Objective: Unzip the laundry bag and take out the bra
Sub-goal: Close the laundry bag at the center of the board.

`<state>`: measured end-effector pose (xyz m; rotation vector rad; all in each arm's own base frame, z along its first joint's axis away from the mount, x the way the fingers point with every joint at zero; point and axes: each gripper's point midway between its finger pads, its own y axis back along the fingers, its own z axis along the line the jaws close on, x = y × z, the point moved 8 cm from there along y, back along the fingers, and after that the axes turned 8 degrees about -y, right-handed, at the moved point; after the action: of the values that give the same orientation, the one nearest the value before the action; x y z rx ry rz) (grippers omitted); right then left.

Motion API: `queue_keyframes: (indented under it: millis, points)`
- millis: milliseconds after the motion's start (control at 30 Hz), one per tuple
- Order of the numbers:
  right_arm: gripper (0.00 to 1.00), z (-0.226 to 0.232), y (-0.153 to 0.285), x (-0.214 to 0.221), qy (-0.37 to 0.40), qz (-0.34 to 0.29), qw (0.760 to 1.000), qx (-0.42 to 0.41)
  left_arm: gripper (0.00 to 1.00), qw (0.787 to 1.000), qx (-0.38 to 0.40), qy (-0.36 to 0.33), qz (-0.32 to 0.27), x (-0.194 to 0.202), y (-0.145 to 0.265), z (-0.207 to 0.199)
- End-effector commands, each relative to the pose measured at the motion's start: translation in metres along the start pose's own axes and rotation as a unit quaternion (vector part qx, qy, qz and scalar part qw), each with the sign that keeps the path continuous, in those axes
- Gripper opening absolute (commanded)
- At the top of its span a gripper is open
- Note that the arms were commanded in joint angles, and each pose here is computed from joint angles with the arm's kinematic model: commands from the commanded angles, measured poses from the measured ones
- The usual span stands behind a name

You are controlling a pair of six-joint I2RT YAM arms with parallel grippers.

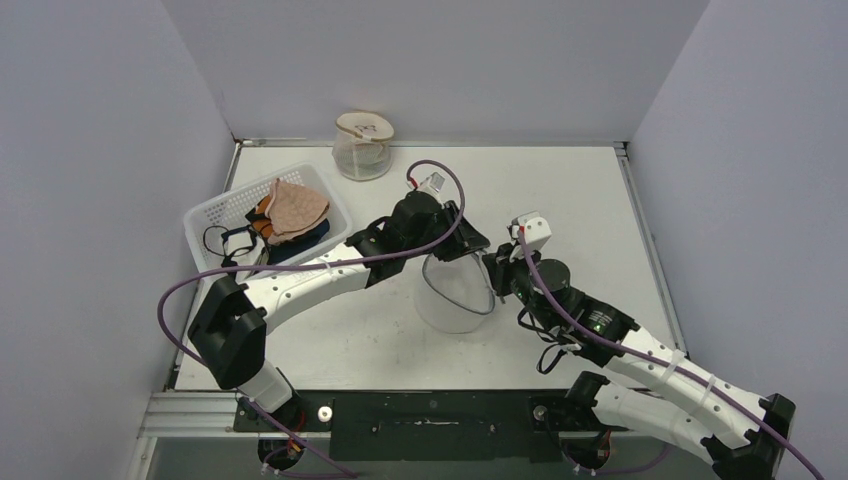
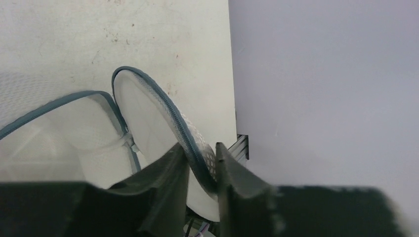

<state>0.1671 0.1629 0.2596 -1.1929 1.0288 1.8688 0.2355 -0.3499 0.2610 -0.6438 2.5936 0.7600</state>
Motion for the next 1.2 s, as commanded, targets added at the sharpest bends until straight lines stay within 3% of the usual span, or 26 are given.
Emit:
queue_keyframes:
  millis: [0,67,133,300,400,533,800,1167]
  points:
    - [0.05,0.009,-0.001,-0.01,-0.008,-0.021,1.0,-0.019,0.19,0.999,0.031,-0.006,-0.027,-0.016,0.004,-0.016]
    - [0.08,0.009,0.0,-0.01,-0.009,-0.018,1.0,-0.019,0.07,0.999,0.031,-0.006,-0.027,-0.016,0.005,-0.015]
    - [0.17,0.01,0.001,-0.011,-0.012,-0.016,1.0,-0.022,0.0,0.999,0.033,-0.009,-0.029,-0.016,0.008,-0.015]
    - [0.67,0.011,0.007,-0.014,-0.023,-0.014,0.999,-0.028,0.0,0.997,0.053,-0.015,-0.047,-0.021,0.017,-0.017]
    - [0.81,0.01,0.01,-0.014,-0.043,-0.018,0.999,-0.029,0.0,0.997,0.063,-0.022,-0.049,-0.021,0.023,-0.012]
    - [0.87,0.006,0.009,-0.007,-0.078,-0.021,0.997,-0.017,0.0,0.996,0.067,-0.031,-0.049,-0.015,0.027,0.005]
    - [0.89,-0.027,0.002,0.007,-0.194,-0.029,0.98,-0.017,0.0,0.993,0.095,-0.041,-0.058,-0.012,0.03,0.039]
    - [0.87,-0.074,-0.01,0.05,-0.37,0.003,0.926,-0.068,0.0,0.987,0.143,-0.051,-0.056,-0.022,0.029,0.069]
